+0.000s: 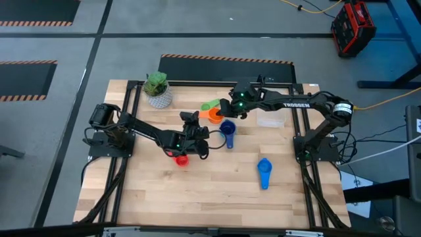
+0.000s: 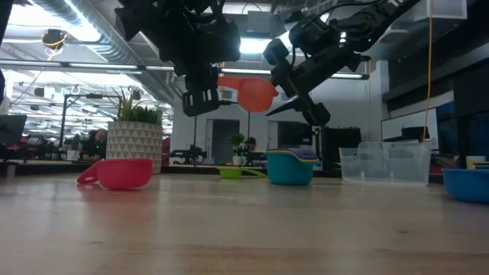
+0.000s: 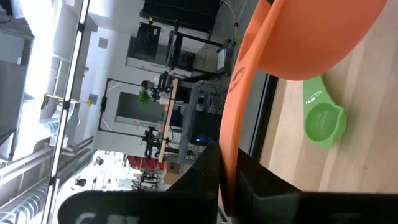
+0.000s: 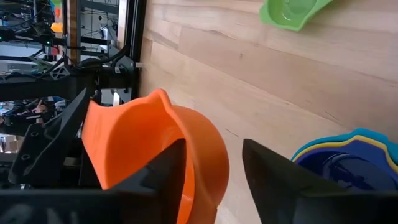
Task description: Nest measuring cups in basket
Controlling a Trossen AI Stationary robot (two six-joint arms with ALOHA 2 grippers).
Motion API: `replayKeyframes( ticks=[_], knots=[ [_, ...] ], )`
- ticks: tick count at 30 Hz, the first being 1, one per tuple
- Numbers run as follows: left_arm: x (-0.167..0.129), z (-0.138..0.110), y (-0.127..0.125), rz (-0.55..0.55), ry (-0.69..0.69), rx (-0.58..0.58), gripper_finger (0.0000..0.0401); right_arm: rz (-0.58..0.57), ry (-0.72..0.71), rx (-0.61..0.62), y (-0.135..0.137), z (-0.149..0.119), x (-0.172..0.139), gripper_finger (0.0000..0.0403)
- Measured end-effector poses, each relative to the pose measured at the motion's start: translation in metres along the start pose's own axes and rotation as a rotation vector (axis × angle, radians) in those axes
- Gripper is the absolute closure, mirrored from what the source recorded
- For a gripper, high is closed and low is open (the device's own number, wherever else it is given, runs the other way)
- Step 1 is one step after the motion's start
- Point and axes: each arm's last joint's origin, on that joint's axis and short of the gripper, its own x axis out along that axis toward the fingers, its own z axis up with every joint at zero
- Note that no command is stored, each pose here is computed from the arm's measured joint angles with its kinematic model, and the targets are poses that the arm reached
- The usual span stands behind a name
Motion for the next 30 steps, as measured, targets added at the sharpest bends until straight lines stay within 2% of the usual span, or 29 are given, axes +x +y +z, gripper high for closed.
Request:
replayKeyframes(
  ticks=[13, 23, 30],
  knots=[
    [0.0, 0.0, 0.0, 0.0, 0.0, 0.0, 0.0394, -0.001, 0.0, -0.001, -0.0001, 0.0, 0.0, 0.0253],
    [0.0001, 0.0, 0.0, -0.001, 0.0, 0.0, 0.0392, -0.003, -0.005, -0.002, -0.0001, 0.0001, 0.0, 0.031],
    [0.0001, 0.0001, 0.0, 0.0, 0.0, -0.001, 0.0388, -0.007, -0.008, -0.003, -0.0003, 0.0, 0.0001, 0.0319]
  ],
)
